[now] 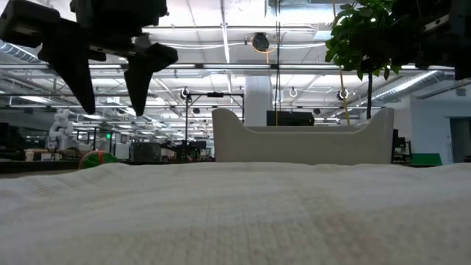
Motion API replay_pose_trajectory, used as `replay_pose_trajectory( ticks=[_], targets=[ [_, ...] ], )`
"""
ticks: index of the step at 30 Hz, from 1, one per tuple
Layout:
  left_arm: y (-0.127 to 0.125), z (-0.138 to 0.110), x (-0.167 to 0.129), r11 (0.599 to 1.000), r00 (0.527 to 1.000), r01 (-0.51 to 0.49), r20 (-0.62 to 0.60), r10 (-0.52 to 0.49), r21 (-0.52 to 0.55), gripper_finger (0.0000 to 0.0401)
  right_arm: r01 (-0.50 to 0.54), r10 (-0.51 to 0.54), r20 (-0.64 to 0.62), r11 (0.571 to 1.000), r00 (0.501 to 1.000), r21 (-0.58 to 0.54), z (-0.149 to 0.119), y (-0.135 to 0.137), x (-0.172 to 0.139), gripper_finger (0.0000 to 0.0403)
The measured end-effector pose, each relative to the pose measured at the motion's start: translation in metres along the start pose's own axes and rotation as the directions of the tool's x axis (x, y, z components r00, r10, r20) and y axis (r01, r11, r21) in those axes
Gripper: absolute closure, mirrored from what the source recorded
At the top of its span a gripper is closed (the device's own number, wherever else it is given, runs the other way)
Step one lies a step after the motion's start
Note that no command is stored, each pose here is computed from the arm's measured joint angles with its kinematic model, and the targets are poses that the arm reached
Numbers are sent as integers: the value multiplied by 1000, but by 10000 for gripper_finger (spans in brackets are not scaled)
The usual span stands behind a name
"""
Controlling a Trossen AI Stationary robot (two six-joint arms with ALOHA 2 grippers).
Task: Pick and placing Produce into tupperware
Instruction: Put the orange carrot into the gray bin
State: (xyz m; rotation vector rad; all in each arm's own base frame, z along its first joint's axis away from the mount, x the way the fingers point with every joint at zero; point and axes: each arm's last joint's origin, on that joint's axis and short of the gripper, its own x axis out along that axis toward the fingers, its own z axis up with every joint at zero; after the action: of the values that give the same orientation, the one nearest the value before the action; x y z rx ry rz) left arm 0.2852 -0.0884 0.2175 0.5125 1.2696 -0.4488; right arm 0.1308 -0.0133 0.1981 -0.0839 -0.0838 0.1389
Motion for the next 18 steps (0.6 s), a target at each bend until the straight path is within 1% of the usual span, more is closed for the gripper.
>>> replay_pose_trajectory(
  ticks=[6,9,18],
  targets=[
    [-7,3,4,999,999,48,15,-47,-20,121,0,0,-2,1000,1000,1,0,0,1,403],
    [-9,3,9,998,999,47,29,-46,-35,121,-1,1,-3,1000,1000,1,-1,0,1,403],
    [-17,-8,27,999,999,51,14,-51,-4,121,0,1,-5,1000,1000,8,-1,0,1,403]
  ],
)
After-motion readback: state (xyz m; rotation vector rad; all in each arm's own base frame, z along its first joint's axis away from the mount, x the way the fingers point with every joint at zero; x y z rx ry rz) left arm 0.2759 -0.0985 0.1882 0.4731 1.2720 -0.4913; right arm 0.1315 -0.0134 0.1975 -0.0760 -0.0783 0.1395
